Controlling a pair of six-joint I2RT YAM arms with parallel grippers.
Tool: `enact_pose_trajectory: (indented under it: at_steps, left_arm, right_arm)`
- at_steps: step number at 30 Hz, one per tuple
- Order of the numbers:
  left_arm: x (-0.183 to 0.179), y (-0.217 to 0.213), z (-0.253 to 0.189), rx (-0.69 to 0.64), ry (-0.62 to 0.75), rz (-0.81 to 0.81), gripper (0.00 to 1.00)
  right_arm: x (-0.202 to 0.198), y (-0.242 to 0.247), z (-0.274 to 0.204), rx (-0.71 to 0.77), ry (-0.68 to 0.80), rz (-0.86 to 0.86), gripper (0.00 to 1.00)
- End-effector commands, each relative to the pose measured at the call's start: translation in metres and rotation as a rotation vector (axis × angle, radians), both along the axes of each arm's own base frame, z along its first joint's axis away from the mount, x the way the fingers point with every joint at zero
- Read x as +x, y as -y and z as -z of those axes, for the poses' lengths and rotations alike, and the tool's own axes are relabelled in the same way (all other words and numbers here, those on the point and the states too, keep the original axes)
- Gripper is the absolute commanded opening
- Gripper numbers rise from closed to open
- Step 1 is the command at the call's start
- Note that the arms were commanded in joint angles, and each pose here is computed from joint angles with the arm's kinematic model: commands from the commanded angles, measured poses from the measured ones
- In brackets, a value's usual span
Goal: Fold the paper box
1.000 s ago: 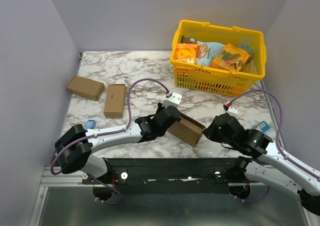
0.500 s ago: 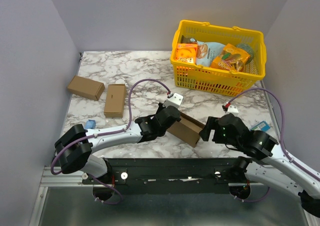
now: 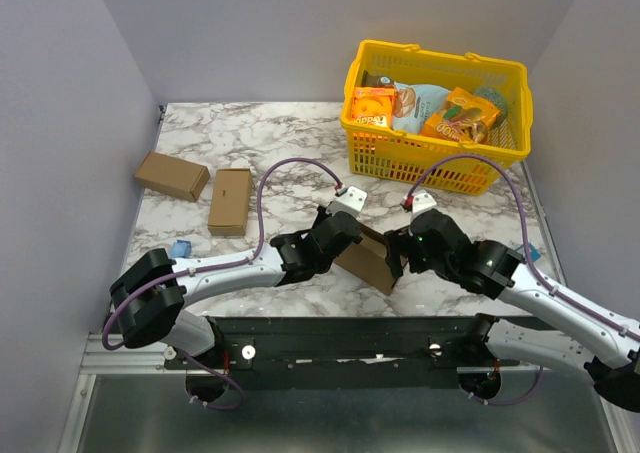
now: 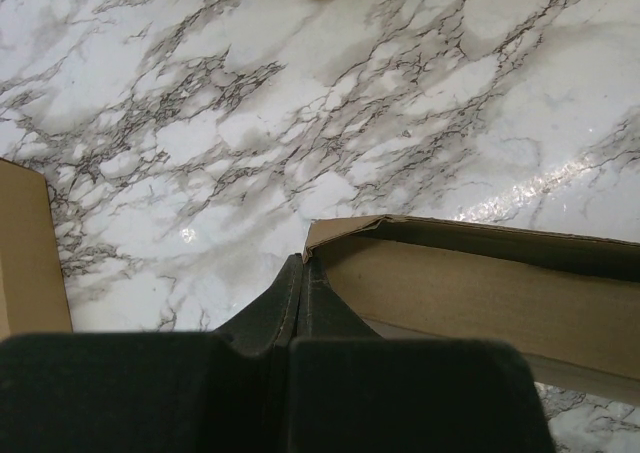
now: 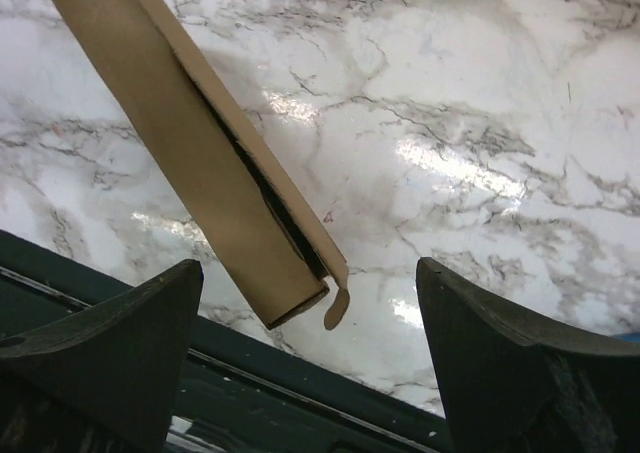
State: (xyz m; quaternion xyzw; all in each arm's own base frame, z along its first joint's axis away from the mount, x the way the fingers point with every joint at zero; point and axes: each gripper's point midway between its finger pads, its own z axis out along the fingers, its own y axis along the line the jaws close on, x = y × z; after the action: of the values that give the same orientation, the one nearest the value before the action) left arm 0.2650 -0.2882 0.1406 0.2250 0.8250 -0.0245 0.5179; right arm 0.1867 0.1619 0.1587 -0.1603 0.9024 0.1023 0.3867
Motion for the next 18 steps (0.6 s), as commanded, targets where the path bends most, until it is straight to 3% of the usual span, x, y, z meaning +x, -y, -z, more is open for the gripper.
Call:
enact_pose_trajectory:
  at_steps: [1,12,18]
  left_arm:
    - [-0.044,-0.028,0.082,0.223,-0.258,0.093,0.00]
    - [-0.046,-0.026,0.082,0.192,-0.268,0.091,0.00]
    - [-0.049,-0.023,0.076,0.151,-0.268,0.102,0.00]
  right_arm:
    - [0.004,-0.016,-0.011,-0.073,0.070,-0.150,0.95]
    - [0.004,-0.026,-0.001,-0.262,0.162,-0.120,0.87]
    - [0.009,-0.019,0.003,-0.384,0.190,-0.017,0.71]
